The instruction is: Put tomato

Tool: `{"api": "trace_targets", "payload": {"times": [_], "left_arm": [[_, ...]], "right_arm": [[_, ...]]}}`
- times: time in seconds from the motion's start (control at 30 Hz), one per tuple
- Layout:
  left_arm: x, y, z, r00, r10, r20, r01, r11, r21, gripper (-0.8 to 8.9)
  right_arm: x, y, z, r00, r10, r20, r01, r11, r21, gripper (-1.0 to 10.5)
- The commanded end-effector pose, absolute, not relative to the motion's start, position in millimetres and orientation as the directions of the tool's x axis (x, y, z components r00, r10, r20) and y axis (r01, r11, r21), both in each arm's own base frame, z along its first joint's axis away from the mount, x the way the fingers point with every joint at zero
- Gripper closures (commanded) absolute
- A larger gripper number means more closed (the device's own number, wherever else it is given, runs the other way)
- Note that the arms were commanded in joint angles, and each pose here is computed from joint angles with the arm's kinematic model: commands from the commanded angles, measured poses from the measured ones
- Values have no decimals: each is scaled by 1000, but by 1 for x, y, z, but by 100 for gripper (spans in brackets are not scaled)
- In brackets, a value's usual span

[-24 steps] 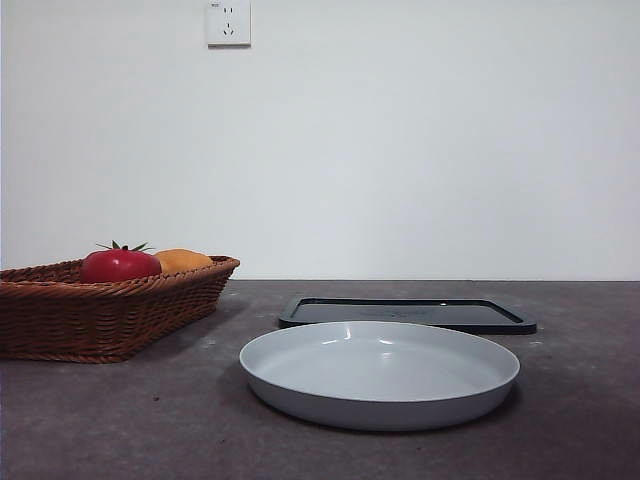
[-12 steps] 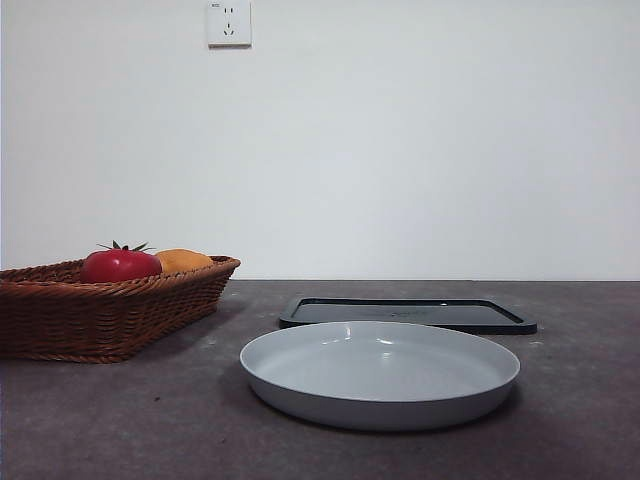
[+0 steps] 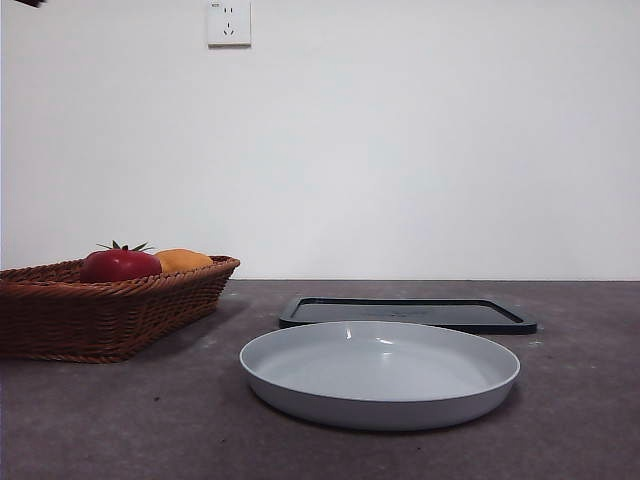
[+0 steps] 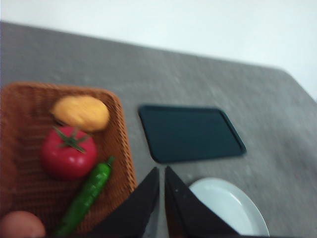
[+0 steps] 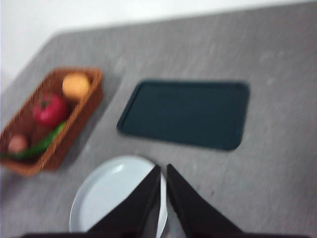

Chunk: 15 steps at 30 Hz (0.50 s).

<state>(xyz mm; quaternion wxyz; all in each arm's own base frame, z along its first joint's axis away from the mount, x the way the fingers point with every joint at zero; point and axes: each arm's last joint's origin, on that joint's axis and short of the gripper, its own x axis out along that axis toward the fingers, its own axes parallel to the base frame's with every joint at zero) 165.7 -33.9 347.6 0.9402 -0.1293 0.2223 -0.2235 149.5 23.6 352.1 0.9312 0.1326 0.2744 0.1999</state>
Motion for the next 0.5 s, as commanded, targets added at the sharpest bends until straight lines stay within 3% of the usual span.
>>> {"api": "trace_targets", "payload": {"times": [0.03, 0.17, 0.37, 0.43, 0.5], "left_arm": [[175, -41, 356, 759, -514, -399, 418, 855, -306, 797], [187, -53, 360, 684, -544, -485, 457, 839, -297, 797], [195, -59, 359, 650, -553, -522, 455, 833, -315, 778], [195, -59, 359, 649, -552, -523, 455, 833, -315, 704], [195, -59, 359, 650, -552, -522, 455, 833, -315, 511]], "right_arm": [[156, 30, 360, 727, 467, -504, -350, 883, 313, 935], [167, 41, 361, 675, 501, -542, -405, 865, 295, 935], [174, 47, 356, 649, 515, -560, -423, 856, 297, 935], [174, 47, 356, 647, 515, -562, -422, 856, 298, 935], [174, 47, 356, 648, 515, -561, -422, 856, 298, 934]]}}
